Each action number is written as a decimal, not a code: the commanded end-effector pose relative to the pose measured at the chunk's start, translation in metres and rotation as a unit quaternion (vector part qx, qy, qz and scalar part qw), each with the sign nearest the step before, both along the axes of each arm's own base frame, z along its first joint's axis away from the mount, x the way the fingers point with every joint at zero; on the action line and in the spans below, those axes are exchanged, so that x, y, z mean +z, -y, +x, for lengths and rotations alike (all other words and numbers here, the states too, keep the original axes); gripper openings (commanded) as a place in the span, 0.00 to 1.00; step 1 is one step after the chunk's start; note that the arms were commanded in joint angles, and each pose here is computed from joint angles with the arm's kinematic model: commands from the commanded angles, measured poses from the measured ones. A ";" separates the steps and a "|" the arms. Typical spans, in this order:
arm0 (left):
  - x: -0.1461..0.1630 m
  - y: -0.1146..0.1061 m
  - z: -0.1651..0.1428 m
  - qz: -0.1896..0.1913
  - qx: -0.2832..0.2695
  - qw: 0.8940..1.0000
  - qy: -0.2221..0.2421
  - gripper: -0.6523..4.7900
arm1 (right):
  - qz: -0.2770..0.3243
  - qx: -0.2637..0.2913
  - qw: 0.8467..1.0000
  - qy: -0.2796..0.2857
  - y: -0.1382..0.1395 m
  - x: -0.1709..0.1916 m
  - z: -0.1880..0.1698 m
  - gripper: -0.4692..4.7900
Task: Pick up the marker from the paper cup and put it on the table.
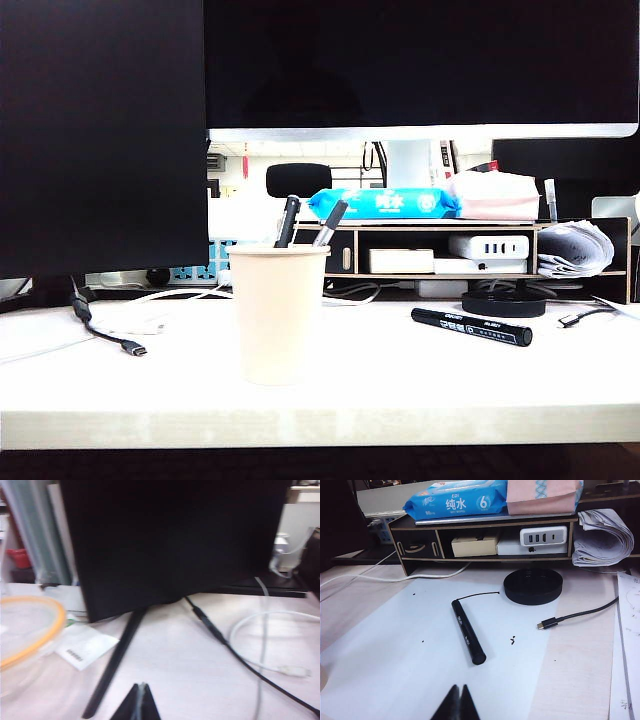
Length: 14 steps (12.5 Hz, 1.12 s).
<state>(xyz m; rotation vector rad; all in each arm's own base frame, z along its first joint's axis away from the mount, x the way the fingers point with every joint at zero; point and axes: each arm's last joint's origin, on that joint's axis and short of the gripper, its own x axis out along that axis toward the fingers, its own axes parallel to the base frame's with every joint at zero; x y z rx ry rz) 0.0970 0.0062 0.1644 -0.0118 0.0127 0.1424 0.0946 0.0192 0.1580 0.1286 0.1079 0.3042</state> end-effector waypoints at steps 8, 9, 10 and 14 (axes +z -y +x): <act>0.000 0.000 0.000 0.002 -0.005 1.000 -0.001 0.11 | 0.001 -0.015 1.000 0.006 0.003 0.000 0.001 0.08; 0.000 0.000 0.000 0.002 -0.005 1.000 -0.001 0.11 | 0.001 -0.025 1.000 0.006 0.005 0.000 0.001 0.08; 0.000 0.000 0.000 0.002 -0.005 1.000 -0.001 0.11 | 0.001 -0.033 0.999 0.006 0.006 0.000 0.001 0.08; 0.000 0.000 0.000 0.002 -0.005 1.000 -0.001 0.11 | 0.001 -0.044 0.999 0.006 0.008 0.000 0.002 0.08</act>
